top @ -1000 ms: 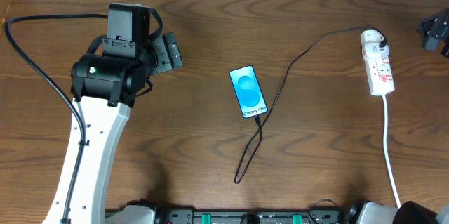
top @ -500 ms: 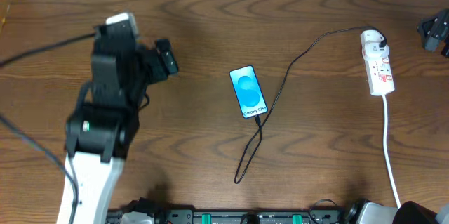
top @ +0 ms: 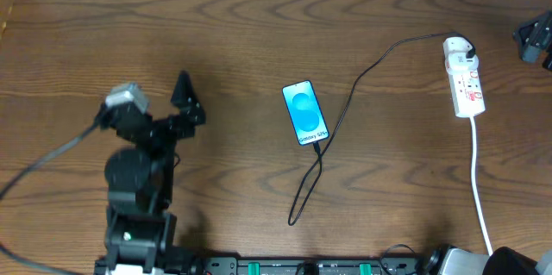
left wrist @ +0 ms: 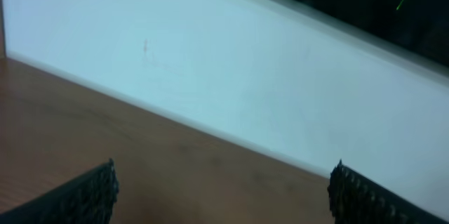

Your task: Plug charger to phone and switch on socket

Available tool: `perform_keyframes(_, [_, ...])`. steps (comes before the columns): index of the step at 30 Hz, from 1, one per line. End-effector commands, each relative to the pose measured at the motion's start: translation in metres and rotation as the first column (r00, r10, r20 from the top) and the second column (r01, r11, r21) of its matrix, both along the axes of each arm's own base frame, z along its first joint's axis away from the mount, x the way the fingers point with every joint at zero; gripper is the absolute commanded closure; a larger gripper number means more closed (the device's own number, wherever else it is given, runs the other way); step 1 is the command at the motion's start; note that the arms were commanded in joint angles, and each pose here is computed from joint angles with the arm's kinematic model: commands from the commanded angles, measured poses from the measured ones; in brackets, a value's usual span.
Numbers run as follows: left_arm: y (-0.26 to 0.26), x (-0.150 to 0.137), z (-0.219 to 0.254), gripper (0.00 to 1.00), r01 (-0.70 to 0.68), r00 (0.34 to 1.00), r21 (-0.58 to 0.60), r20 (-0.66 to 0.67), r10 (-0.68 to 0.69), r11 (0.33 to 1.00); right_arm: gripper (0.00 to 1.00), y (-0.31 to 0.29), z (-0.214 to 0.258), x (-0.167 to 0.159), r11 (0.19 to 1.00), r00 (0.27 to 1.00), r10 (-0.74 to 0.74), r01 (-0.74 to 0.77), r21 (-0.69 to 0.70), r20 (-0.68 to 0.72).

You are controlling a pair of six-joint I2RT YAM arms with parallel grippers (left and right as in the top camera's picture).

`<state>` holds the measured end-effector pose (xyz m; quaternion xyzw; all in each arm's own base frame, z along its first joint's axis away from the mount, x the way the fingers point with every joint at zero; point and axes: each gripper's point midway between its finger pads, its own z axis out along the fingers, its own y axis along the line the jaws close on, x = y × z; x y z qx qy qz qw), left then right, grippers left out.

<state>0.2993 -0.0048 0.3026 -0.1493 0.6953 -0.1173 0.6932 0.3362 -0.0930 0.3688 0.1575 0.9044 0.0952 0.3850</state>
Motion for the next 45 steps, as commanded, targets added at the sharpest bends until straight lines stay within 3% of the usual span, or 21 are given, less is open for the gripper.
perform_keyframes(1, [0.012,-0.016,0.001,0.05,-0.041,0.992,-0.007,0.121,0.041,0.999,0.01,0.0,0.005,-0.002,1.0,1.0,-0.005,0.005,0.001,0.012])
perform_keyframes(7, [0.023,-0.039,-0.004,0.05,-0.076,0.96,-0.023,0.268,0.079,0.997,0.01,0.0,0.005,-0.002,1.0,1.0,-0.005,0.005,0.0,0.012])
perform_keyframes(19, [0.04,-0.077,-0.029,0.05,-0.14,0.9,-0.039,0.411,0.144,0.989,0.01,0.0,0.005,-0.002,1.0,1.0,-0.005,0.005,0.001,0.012])
perform_keyframes(26, [0.041,-0.068,-0.054,0.05,-0.15,0.938,-0.027,0.313,0.151,0.988,0.01,0.0,0.005,-0.002,1.0,1.0,-0.005,0.005,0.001,0.012])
perform_keyframes(32, [0.042,-0.058,-0.099,0.05,-0.154,0.98,0.005,0.129,0.153,0.988,0.01,0.0,0.005,-0.002,1.0,1.0,-0.005,0.005,0.0,0.012])
perform_keyframes(41, [0.047,-0.06,-0.166,0.05,-0.145,0.974,0.166,-0.151,0.171,0.975,0.01,0.0,0.005,-0.002,1.0,1.0,-0.005,0.005,0.0,0.012])
perform_keyframes(45, [0.035,-0.058,-0.166,0.05,-0.056,0.983,0.268,-0.156,0.1,0.962,0.01,0.0,0.005,-0.002,1.0,1.0,-0.005,0.005,0.001,0.012])
